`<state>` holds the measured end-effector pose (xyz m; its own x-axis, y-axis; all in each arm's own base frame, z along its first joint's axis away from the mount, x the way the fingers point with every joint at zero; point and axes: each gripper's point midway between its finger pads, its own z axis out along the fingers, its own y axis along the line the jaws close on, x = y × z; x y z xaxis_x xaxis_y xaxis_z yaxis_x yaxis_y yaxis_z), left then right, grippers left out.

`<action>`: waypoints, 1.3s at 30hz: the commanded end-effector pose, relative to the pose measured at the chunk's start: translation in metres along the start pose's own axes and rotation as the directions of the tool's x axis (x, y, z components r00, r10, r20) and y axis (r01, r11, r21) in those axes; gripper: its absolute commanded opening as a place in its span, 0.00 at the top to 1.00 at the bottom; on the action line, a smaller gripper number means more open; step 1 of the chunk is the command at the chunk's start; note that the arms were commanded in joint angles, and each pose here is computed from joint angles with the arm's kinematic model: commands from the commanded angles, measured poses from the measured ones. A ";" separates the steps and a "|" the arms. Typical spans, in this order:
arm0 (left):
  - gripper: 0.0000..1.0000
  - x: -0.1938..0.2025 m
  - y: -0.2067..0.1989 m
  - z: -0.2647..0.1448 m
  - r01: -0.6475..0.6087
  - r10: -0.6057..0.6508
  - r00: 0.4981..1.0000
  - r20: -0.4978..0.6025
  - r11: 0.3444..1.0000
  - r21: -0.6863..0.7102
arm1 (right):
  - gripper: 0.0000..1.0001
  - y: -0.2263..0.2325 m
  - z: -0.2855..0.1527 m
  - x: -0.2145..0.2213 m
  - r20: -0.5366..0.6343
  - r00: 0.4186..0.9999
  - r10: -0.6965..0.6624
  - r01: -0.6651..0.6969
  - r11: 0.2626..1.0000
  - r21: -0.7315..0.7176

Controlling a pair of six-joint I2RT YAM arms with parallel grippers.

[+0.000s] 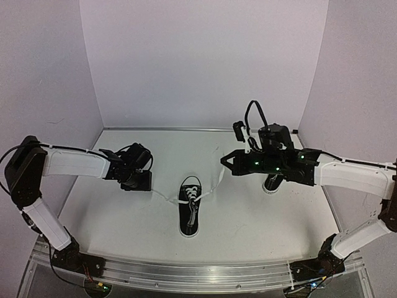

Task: Tie the shoes

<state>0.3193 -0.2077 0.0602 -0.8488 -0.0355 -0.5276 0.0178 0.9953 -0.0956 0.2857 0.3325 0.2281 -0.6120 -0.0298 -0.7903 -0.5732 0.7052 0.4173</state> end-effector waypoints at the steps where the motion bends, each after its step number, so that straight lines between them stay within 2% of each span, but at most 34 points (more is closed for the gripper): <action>1: 0.52 -0.024 -0.005 0.014 0.068 -0.067 0.997 0.037 0.998 -0.001 | 1.00 0.001 -0.014 -0.006 0.030 1.000 0.006 -0.006 1.000 0.012; 4: 0.57 -0.025 -0.005 0.025 0.078 -0.078 0.997 0.029 0.997 0.000 | 1.00 0.001 -0.016 -0.004 0.025 1.000 0.006 -0.006 1.000 0.008; 20: 0.60 -0.002 0.005 0.079 0.035 -0.046 0.995 -0.088 0.992 -0.123 | 1.00 -0.001 -0.020 -0.003 0.031 0.999 -0.009 0.009 1.000 0.016; 22: 0.68 0.001 0.004 0.083 0.015 -0.028 0.994 -0.103 0.993 -0.117 | 1.00 -0.001 -0.020 -0.002 0.029 1.000 -0.011 0.011 1.000 0.016; 24: 0.85 0.003 -0.001 0.087 -0.013 0.001 0.992 -0.122 0.995 -0.096 | 1.00 -0.002 -0.018 -0.001 0.024 1.000 -0.013 0.012 1.000 0.016; 27: 1.00 0.002 -0.005 0.089 -0.045 0.034 0.991 -0.131 0.996 -0.080 | 1.00 -0.001 -0.016 0.001 0.013 1.000 -0.018 0.018 1.000 0.009; 29: 1.00 -0.005 -0.006 0.082 -0.049 0.041 0.994 -0.105 0.996 -0.070 | 1.00 -0.001 -0.012 0.006 -0.007 1.000 -0.027 0.027 1.000 0.006; 34: 1.00 -0.038 -0.018 0.027 -0.058 0.055 0.996 0.077 0.997 0.043 | 1.00 0.003 -0.002 0.008 -0.047 0.997 -0.063 0.063 0.998 -0.011; 39: 1.00 -0.046 -0.035 -0.041 -0.197 0.144 0.947 0.286 0.966 0.167 | 1.00 0.022 0.026 -0.001 -0.090 0.992 -0.083 0.075 0.993 -0.091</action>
<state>0.3400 -0.2119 0.0475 -0.8222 0.0474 -0.5673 0.1017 0.9927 -0.0645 0.2807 0.3358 0.2085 -0.6333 -0.1211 -0.7643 -0.5980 0.7035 0.3840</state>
